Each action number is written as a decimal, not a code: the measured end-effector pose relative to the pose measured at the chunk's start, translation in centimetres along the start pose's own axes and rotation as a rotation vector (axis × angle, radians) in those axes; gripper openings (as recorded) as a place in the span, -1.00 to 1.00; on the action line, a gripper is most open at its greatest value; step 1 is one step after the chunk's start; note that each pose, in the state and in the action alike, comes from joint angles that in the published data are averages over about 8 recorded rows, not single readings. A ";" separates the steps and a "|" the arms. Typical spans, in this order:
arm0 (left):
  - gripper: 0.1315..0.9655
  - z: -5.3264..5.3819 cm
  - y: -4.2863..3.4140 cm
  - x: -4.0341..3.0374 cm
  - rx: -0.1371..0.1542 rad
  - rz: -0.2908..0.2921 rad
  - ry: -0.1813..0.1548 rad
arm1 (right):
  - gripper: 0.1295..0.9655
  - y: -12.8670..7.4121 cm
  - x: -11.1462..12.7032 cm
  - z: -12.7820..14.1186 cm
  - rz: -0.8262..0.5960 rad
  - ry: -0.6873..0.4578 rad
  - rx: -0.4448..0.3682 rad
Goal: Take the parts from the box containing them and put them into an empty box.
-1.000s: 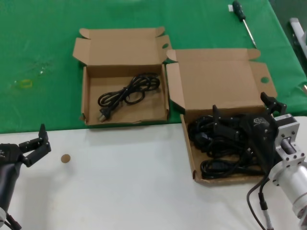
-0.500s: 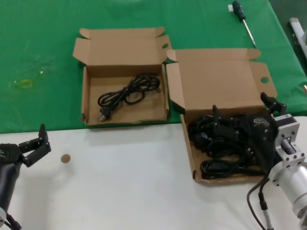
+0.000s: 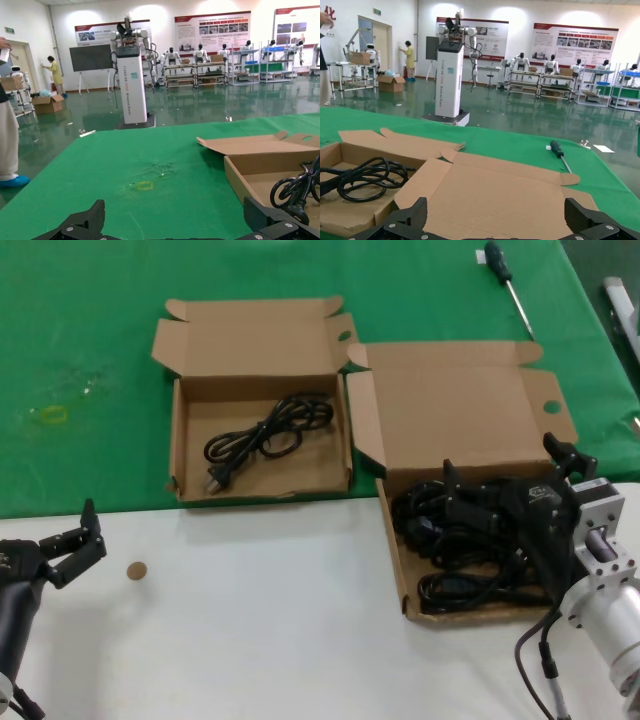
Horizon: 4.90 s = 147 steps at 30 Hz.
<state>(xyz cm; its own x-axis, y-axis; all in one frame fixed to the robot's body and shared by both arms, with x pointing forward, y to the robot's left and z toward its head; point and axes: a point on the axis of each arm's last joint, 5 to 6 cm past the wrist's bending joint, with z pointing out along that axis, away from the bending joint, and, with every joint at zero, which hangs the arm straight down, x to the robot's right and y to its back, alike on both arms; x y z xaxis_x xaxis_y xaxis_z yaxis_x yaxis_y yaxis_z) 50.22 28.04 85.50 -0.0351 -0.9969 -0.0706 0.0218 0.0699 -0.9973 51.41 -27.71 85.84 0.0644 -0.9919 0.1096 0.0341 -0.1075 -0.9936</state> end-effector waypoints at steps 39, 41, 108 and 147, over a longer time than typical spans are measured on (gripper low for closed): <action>1.00 0.0 0.00 0.00 0.000 0.000 0.000 | 1.00 0.0 0.0 0.0 0.000 0.000 0.000; 1.00 0.0 0.00 0.00 0.000 0.000 0.000 | 1.00 0.0 0.0 0.0 0.000 0.000 0.000; 1.00 0.0 0.00 0.00 0.000 0.000 0.000 | 1.00 0.0 0.0 0.0 0.000 0.000 0.000; 1.00 0.0 0.00 0.00 0.000 0.000 0.000 | 1.00 0.0 0.0 0.0 0.000 0.000 0.000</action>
<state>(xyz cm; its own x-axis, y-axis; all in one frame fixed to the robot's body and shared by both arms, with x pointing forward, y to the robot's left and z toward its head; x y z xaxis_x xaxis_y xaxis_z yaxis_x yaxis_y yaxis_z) 50.22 28.04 85.50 -0.0351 -0.9969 -0.0707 0.0218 0.0699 -0.9973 51.41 -27.71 85.84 0.0644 -0.9919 0.1096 0.0341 -0.1076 -0.9936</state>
